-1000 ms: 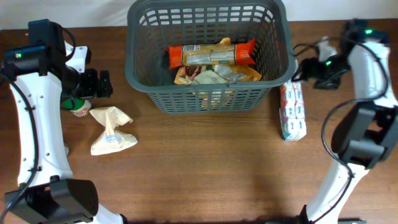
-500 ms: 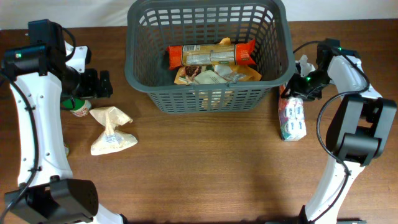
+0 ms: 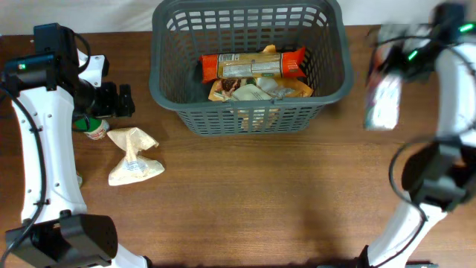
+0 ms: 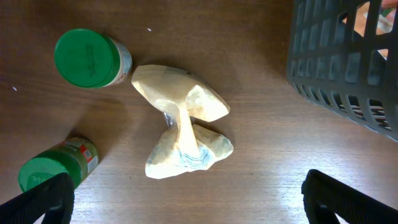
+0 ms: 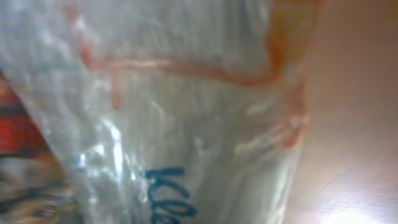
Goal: Pack container
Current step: 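Grasp the white tissue-pack stack with the right gripper and lift, then lower the tissue packs into the basket and open the right gripper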
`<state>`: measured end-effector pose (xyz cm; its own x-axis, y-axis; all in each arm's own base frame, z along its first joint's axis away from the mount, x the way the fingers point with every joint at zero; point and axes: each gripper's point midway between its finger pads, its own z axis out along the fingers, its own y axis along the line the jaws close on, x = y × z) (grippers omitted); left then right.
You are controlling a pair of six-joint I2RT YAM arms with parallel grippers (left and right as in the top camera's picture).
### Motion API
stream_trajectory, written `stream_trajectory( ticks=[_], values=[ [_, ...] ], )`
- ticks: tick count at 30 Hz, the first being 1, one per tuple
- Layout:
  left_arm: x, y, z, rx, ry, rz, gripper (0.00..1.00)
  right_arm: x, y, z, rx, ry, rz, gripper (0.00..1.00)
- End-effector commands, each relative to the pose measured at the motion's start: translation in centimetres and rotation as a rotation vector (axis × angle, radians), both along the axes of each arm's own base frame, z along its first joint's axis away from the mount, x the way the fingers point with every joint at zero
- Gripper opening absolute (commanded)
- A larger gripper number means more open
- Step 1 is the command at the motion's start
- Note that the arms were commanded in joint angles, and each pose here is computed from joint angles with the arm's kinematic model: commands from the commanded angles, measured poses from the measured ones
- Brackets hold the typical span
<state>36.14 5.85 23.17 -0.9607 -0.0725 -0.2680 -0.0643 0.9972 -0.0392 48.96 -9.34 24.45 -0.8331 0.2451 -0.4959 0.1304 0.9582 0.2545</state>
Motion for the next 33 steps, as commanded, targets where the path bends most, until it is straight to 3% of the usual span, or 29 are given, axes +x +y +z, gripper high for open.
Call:
stream_trajectory(
  ticks=[1,4,7,13,17,24,33],
  values=[
    [0.1,0.1,0.1,-0.008,-0.006,0.001,0.99,-3.6,5.1,17.6,-0.125,-0.428,0.152,0.04],
    [0.1,0.1,0.1,-0.008,-0.006,0.001,0.99,-6.6,11.1,23.5,-0.22,-0.622,0.403,0.04],
    [0.1,0.1,0.1,-0.008,-0.006,0.001,0.99,-9.5,17.3,25.4,-0.314,-0.734,0.685,0.04],
    [0.1,0.1,0.1,-0.008,-0.006,0.001,0.99,-13.3,28.4,22.2,-0.549,-0.849,1.317,0.04],
    [0.1,0.1,0.1,-0.008,-0.006,0.001,0.99,-11.9,32.1,18.0,-0.655,-0.847,1.563,0.04],
    [0.1,0.1,0.1,-0.008,-0.006,0.001,0.99,-5.5,33.3,8.5,-0.597,-0.599,1.576,0.04],
    [0.1,0.1,0.1,-0.008,-0.006,0.001,0.99,-2.1,34.6,-2.5,-0.409,-0.315,1.512,0.04]
  ],
)
